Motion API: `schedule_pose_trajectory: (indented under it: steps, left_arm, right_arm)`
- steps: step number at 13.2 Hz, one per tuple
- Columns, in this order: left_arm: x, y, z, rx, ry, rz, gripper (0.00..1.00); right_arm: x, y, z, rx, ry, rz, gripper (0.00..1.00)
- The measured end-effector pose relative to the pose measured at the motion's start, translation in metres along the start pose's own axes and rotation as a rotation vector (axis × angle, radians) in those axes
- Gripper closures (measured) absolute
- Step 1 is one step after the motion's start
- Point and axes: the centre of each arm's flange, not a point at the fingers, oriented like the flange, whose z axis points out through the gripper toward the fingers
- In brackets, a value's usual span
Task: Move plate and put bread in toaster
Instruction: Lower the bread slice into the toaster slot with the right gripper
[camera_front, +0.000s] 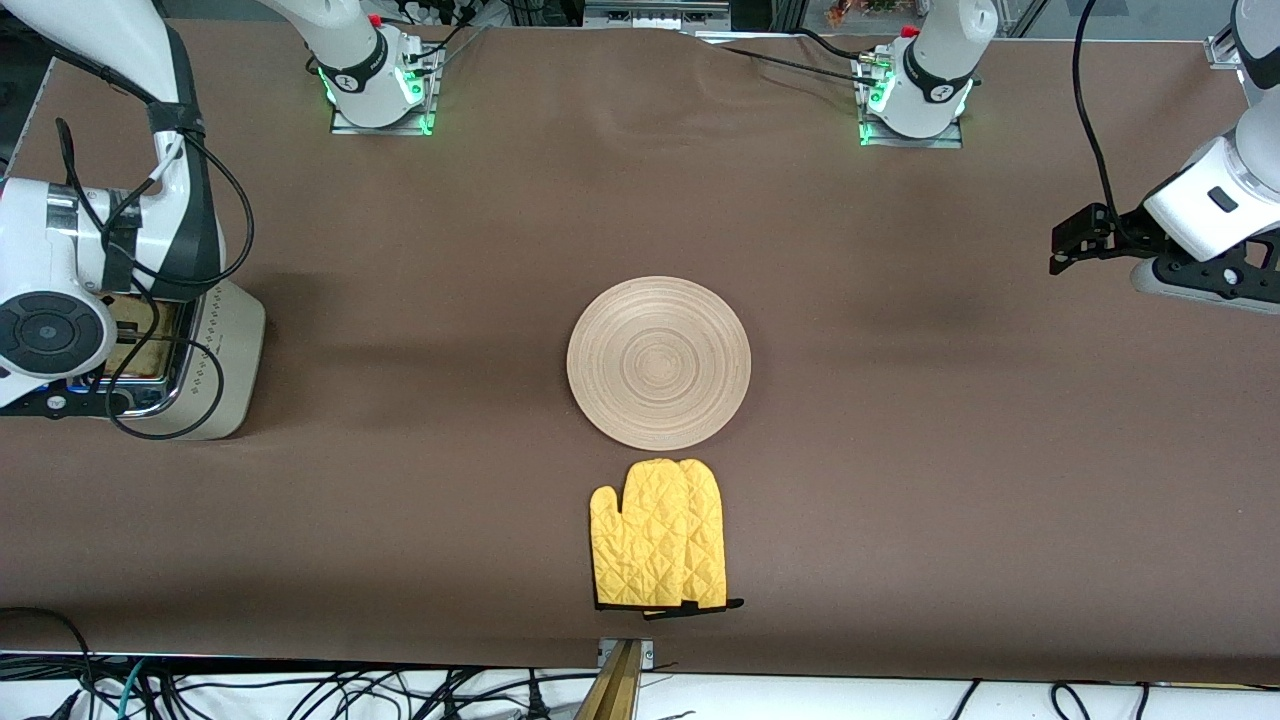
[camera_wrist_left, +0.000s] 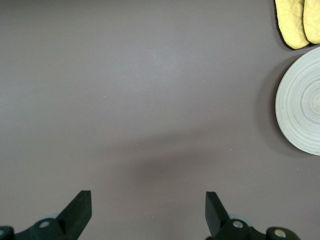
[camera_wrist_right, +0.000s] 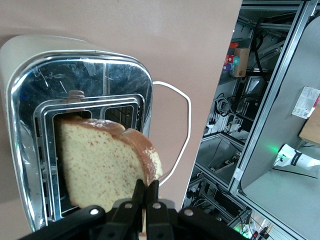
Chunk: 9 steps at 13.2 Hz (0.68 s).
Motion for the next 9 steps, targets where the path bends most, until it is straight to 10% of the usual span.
schedule_pose_trajectory:
  steps: [9]
  left_arm:
    - [0.0001, 0.0005, -0.0001, 0.000, 0.000, 0.001, 0.00]
  right_arm:
    - [0.0012, -0.0061, -0.0027, 0.016, 0.004, 0.040, 0.95]
